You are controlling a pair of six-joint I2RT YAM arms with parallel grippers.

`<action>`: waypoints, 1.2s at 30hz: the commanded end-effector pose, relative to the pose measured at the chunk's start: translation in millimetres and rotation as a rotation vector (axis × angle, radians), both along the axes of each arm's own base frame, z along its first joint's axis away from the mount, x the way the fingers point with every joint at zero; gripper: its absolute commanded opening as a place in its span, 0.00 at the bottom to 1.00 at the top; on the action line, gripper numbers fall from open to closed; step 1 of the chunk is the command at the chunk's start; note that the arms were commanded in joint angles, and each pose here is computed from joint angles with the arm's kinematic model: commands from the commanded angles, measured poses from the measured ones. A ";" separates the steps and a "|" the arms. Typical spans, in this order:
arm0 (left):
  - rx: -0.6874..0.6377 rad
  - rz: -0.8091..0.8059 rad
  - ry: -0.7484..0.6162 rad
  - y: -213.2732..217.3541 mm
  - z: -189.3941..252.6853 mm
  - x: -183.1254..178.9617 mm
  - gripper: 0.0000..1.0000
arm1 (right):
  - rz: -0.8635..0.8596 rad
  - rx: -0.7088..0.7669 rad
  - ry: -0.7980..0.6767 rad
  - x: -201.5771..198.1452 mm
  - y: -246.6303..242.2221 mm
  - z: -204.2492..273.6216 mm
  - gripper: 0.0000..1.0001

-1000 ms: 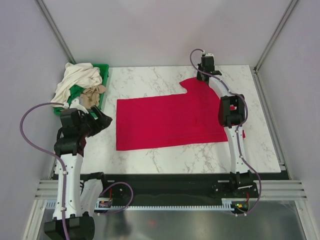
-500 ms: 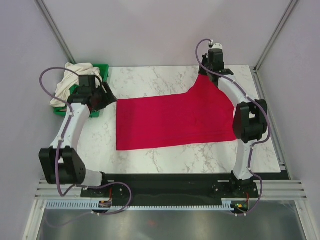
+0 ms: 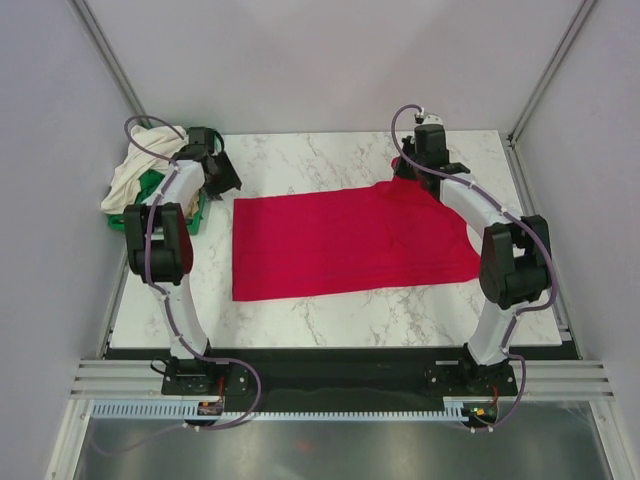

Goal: Fold and stack the t-shirts

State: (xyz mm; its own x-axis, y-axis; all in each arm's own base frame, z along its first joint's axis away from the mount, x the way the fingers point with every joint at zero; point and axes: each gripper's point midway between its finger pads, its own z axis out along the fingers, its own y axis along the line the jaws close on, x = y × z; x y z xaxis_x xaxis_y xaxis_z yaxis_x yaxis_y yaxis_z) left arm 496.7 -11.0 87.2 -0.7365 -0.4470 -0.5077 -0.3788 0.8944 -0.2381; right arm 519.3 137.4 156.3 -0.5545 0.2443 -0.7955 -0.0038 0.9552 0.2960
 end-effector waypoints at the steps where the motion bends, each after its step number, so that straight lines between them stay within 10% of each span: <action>1: 0.073 0.012 -0.012 13.1 -4.3 16.2 0.67 | 0.020 0.071 -0.115 -6.6 7.5 51.1 0.00; 24: 0.098 -0.019 0.066 -13.9 -61.2 34.0 0.60 | 0.033 0.038 -0.085 -17.7 3.6 35.2 0.00; 36: 0.081 -0.028 0.031 -19.3 -38.8 31.5 0.02 | 0.025 0.033 -0.123 -26.9 -1.5 56.1 0.00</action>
State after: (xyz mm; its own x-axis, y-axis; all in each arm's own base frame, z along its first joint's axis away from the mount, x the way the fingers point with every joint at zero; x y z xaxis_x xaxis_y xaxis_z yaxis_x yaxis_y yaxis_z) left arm 522.3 -28.1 25.0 -0.7893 -0.3899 -0.4742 -0.3730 0.9181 -0.1340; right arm 497.7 137.8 168.8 -0.5404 0.2526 -0.8026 -0.0289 0.9478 0.3177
